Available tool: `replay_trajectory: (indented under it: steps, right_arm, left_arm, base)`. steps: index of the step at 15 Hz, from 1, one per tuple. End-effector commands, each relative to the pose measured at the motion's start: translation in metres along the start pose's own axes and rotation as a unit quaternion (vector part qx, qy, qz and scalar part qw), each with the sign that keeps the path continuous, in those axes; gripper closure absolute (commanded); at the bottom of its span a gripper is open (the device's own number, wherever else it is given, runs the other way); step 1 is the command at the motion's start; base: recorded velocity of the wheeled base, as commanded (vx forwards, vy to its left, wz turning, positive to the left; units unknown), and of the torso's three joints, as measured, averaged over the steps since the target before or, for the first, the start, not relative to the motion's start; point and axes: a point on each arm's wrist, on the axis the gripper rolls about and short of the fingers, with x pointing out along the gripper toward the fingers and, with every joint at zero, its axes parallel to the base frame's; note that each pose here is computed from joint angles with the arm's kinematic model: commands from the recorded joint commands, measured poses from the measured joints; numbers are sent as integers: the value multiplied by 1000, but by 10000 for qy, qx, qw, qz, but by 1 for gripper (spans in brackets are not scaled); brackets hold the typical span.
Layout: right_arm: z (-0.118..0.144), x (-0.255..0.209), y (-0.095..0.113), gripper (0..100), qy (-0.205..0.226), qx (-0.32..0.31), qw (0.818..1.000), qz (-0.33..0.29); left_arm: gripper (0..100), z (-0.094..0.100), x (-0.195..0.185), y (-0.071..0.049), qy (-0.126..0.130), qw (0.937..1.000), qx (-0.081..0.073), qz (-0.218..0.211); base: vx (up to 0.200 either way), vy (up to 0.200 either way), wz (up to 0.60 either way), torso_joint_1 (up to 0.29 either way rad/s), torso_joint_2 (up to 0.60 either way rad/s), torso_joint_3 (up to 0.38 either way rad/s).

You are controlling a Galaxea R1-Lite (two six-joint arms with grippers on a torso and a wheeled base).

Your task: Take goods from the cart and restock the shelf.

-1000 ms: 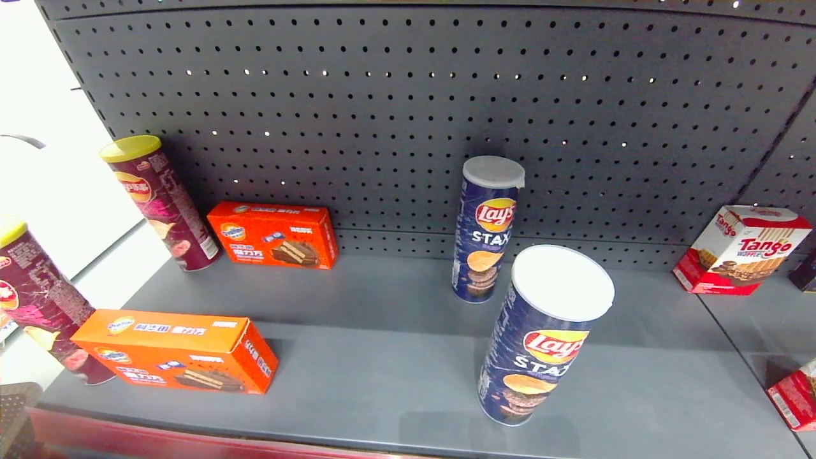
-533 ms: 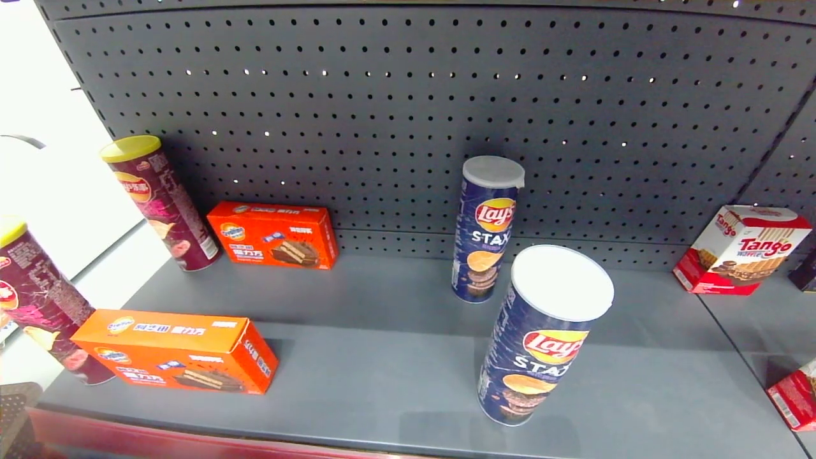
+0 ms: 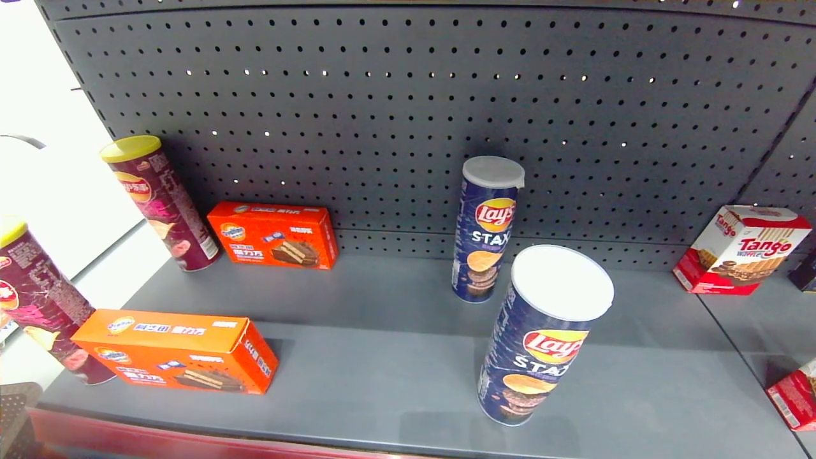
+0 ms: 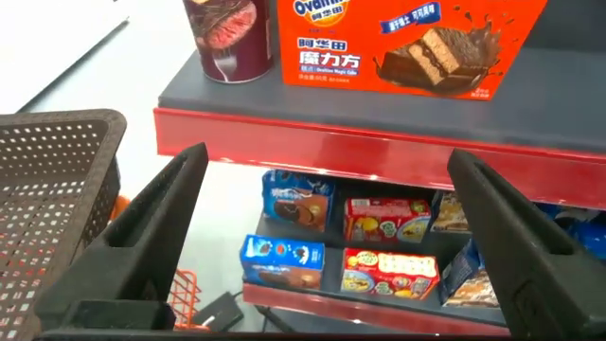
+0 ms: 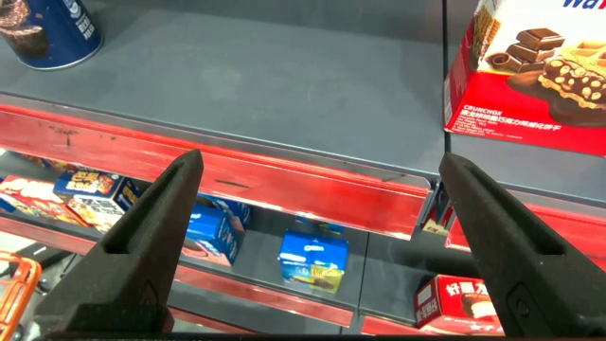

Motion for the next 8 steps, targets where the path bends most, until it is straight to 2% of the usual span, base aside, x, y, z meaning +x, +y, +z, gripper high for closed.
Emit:
replay_trajectory:
  steps: [1, 4, 8]
  right_arm:
    - [0, 0, 0, 0, 7, -4, 10000, 5]
    - [0, 0, 0, 0, 7, -4, 10000, 5]
    - [0, 0, 0, 0, 7, -4, 10000, 5]
  left_arm:
    - [0, 0, 0, 0, -15, 10000, 10, -8]
    - [0, 0, 0, 1, -19, 9999, -20, 145]
    - [0, 0, 0, 0, -17, 10000, -5, 92]
  base:
    - [0, 0, 0, 0, 0, 0]
    - [0, 0, 0, 0, 0, 0]
    - [0, 0, 0, 0, 0, 0]
